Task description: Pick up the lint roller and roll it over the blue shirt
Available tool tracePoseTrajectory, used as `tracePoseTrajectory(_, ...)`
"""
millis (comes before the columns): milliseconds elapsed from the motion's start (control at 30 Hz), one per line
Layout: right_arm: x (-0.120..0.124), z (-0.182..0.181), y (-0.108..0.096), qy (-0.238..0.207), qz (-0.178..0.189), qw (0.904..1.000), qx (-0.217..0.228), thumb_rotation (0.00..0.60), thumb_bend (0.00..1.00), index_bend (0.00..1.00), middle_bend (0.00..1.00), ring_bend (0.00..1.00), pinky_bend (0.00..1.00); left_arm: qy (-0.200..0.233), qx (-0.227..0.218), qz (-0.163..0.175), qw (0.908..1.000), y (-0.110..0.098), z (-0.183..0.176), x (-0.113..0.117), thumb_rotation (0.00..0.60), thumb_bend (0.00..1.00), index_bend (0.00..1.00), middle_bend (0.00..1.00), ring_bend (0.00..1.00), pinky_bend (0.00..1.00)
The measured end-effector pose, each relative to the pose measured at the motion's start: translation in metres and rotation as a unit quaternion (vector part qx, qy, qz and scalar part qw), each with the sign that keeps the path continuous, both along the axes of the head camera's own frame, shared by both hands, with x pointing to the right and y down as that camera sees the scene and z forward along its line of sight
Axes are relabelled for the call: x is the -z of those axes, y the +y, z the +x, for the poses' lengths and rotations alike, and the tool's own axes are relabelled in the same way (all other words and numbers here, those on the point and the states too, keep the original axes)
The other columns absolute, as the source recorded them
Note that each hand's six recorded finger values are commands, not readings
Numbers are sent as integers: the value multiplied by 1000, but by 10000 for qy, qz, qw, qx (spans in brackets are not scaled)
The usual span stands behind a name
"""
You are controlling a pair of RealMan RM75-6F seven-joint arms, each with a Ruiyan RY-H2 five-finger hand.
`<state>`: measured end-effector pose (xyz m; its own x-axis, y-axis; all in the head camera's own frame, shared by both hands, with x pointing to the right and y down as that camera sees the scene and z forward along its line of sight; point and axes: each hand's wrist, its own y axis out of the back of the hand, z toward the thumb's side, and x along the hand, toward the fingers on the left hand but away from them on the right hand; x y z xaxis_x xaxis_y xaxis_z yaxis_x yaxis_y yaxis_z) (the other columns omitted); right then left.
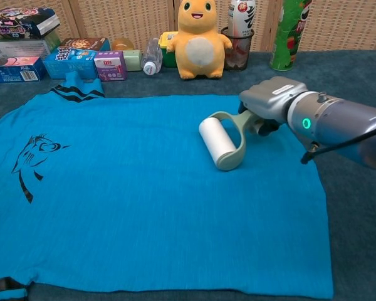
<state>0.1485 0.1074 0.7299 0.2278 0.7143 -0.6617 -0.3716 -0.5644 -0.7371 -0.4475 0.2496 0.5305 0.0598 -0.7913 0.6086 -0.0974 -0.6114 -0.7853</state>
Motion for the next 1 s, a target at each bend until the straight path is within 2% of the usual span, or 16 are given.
tracePoseTrajectory(300, -4, 46, -24, 102, 221, 9992, -306, 600, 1000, 502, 670, 764, 1000, -24, -9, -2, 10000, 1, 2, -1, 600, 91, 0, 0, 0, 11)
tracePoseTrajectory(533, -5, 60, -33, 149, 326, 9987, -374, 600, 1000, 502, 670, 765, 1000, -13, 1, 18, 10000, 1, 2, 0, 600, 90, 0, 0, 0, 11)
tracePoseTrajectory(767, 5, 43, -24, 70, 468, 9987, -186, 600, 1000, 502, 670, 764, 1000, 17, 10, 32, 10000, 0, 1, 2, 600, 90, 0, 0, 0, 11)
tracePoseTrajectory(1000, 13, 16, -1, 13, 610, 9981, 100, 600, 1000, 502, 670, 771, 1000, 37, 2, 48, 10000, 1, 1, 3, 600, 90, 0, 0, 0, 11)
